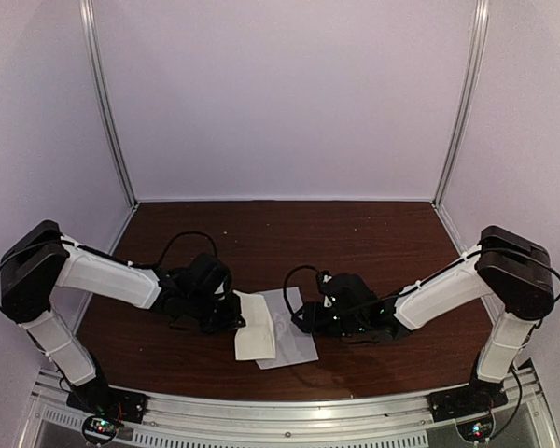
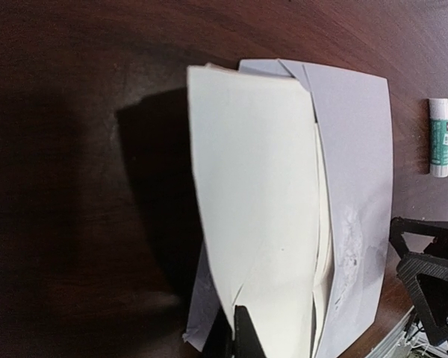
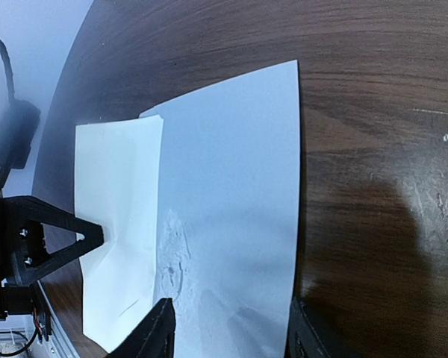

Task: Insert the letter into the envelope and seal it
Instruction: Place the letter in the envelope.

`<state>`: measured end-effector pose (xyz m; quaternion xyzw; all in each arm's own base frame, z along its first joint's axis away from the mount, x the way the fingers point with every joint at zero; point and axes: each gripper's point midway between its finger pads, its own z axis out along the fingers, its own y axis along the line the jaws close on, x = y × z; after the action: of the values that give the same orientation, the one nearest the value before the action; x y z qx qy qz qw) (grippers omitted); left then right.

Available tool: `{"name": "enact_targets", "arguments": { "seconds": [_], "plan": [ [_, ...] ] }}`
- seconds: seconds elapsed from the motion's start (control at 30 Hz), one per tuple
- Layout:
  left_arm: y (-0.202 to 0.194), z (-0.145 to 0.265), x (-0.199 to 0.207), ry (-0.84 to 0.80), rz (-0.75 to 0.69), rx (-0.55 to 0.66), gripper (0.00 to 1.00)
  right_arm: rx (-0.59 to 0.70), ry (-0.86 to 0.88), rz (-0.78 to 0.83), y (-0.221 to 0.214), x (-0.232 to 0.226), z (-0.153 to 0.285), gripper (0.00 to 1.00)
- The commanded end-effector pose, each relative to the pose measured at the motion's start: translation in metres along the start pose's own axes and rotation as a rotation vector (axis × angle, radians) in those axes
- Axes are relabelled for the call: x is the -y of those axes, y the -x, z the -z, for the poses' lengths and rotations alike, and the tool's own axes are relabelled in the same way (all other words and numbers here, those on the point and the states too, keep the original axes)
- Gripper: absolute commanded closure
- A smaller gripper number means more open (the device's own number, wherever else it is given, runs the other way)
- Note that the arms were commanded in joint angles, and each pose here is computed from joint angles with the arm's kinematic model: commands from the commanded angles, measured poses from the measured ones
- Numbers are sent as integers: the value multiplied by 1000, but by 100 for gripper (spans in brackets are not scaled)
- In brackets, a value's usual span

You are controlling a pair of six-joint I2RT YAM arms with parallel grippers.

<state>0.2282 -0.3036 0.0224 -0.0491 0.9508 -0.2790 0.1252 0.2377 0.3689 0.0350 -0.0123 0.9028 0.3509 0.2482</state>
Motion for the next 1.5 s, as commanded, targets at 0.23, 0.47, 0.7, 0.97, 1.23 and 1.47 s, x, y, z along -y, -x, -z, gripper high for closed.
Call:
{"name": "enact_targets", "arguments": {
  "seconds": [0.23, 0.47, 0.7, 0.97, 1.23, 1.47],
  "plan": [
    [5, -6, 37, -97, -31, 18, 100, -86, -62, 12, -27, 17, -5, 47],
    [7, -1, 21, -1, -68, 38, 100, 1, -69, 77, -2, 5, 20, 44],
    [5, -3, 16, 21, -87, 26, 100, 52, -21, 189, 15, -33, 41, 44],
    [4, -4, 16, 19, -88, 21, 100, -46, 110, 254, -12, -72, 18, 60],
    [2, -6, 16, 13, -86, 13, 100, -120, 177, 283, -34, -90, -9, 74],
    [2, -6, 16, 13, -86, 13, 100, -150, 133, 293, -41, -80, -25, 75]
  ]
}}
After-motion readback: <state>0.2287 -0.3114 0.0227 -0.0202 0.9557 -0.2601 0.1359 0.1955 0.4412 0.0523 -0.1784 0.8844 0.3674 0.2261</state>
